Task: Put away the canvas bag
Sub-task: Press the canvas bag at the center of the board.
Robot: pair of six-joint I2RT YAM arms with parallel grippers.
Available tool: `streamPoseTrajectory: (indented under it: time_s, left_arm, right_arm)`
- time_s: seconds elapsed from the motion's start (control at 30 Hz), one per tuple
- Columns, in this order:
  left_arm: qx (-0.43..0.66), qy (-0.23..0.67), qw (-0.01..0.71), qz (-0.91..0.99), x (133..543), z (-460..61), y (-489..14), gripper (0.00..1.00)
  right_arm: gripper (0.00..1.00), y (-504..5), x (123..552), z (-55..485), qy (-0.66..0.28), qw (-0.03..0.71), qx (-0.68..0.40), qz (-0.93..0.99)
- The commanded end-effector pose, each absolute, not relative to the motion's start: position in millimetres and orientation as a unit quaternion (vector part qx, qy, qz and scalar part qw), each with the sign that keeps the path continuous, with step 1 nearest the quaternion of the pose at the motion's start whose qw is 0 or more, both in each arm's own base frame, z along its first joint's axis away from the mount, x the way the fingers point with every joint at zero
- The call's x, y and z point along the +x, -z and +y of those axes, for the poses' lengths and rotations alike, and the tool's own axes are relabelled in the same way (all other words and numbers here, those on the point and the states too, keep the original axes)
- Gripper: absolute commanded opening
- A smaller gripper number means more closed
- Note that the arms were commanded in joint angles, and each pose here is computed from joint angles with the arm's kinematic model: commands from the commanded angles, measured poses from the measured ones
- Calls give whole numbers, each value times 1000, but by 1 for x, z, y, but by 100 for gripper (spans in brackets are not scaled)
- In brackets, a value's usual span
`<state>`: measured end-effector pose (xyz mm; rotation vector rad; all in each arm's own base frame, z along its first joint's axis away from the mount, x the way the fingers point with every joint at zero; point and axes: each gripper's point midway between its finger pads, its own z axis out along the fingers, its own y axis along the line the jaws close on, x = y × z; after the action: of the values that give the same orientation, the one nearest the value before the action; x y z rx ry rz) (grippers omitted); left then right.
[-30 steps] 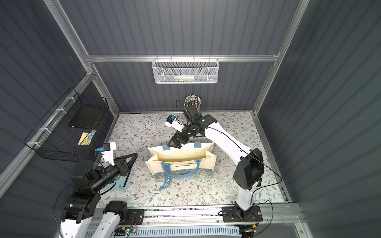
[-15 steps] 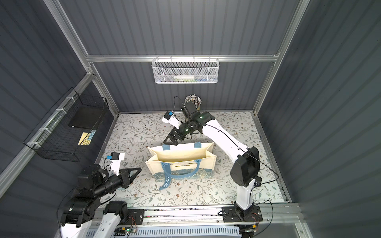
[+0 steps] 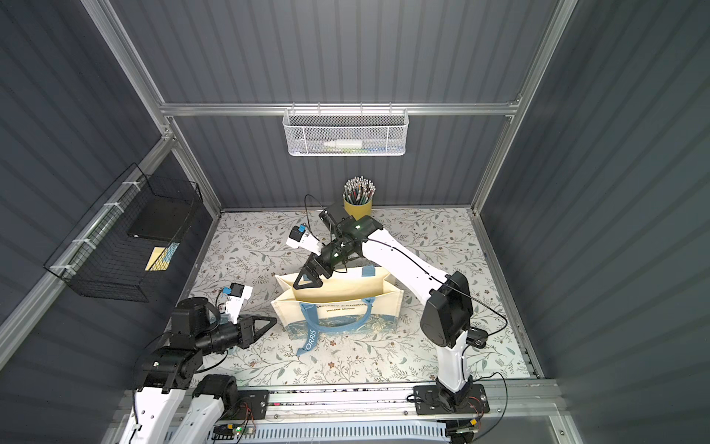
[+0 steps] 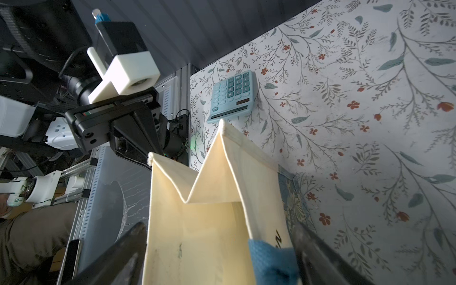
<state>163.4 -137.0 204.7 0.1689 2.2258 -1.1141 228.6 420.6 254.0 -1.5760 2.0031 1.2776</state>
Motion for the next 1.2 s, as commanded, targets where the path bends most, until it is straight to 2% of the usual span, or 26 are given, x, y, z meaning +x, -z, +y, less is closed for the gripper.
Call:
streamPoseTrajectory:
  time_s: [0.0,0.23,0.47,0.63,0.8,1.03,1.17]
  left_arm:
    - [51,432,337,835,180,-137,-212,0]
    - [0,415,359,836,210,-128,-226,0]
    - [7,413,364,835,227,-134,-230,0]
    - [14,410,363,837,232,-139,-230,0]
    - [24,407,366,837,237,-147,-233,0]
    - [32,400,368,839,237,-148,-234,0]
    - [34,391,372,841,237,-146,-235,3]
  right_arm:
    - [91,-252,220,426,-441,135,-557,691]
    - [89,-255,212,435,-439,135,-567,684]
    - [89,-246,200,443,-413,135,-585,685]
    - [83,-234,206,447,-373,148,-586,704]
    - [66,-221,217,449,-337,157,-576,727]
    - [36,-217,221,449,-327,158,-574,734]
    - [8,-215,222,450,-327,157,-573,735]
